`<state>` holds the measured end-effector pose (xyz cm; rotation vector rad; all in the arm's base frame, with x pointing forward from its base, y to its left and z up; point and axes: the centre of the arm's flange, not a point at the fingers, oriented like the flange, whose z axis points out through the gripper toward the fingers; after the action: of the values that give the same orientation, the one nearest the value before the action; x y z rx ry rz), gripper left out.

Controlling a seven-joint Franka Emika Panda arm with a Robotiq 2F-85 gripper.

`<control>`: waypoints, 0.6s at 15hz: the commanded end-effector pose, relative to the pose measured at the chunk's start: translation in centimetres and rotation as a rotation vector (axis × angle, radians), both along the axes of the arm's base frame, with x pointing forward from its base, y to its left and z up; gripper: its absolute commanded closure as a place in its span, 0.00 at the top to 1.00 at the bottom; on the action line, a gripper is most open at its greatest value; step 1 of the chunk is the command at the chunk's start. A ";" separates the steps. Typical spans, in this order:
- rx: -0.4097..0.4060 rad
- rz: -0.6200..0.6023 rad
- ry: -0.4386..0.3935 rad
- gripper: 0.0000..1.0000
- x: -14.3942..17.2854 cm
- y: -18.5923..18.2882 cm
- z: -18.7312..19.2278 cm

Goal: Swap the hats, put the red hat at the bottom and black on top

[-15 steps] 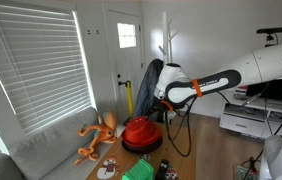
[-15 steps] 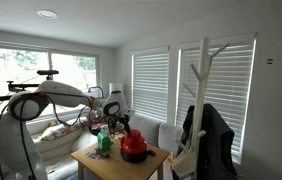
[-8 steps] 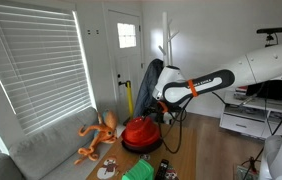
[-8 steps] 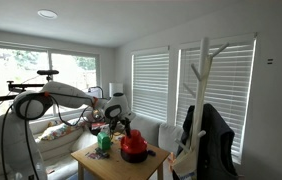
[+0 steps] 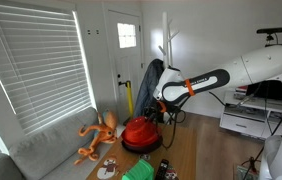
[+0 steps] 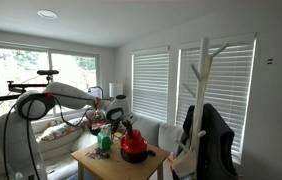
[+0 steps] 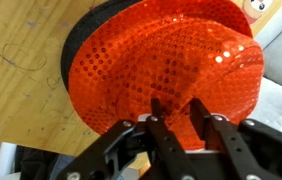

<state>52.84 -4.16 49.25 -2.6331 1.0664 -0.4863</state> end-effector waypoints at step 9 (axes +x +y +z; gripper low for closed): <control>0.084 -0.052 -0.036 0.01 -1.0 -1.4 2.0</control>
<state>52.68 -5.38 49.46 -2.5649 1.1242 -0.4731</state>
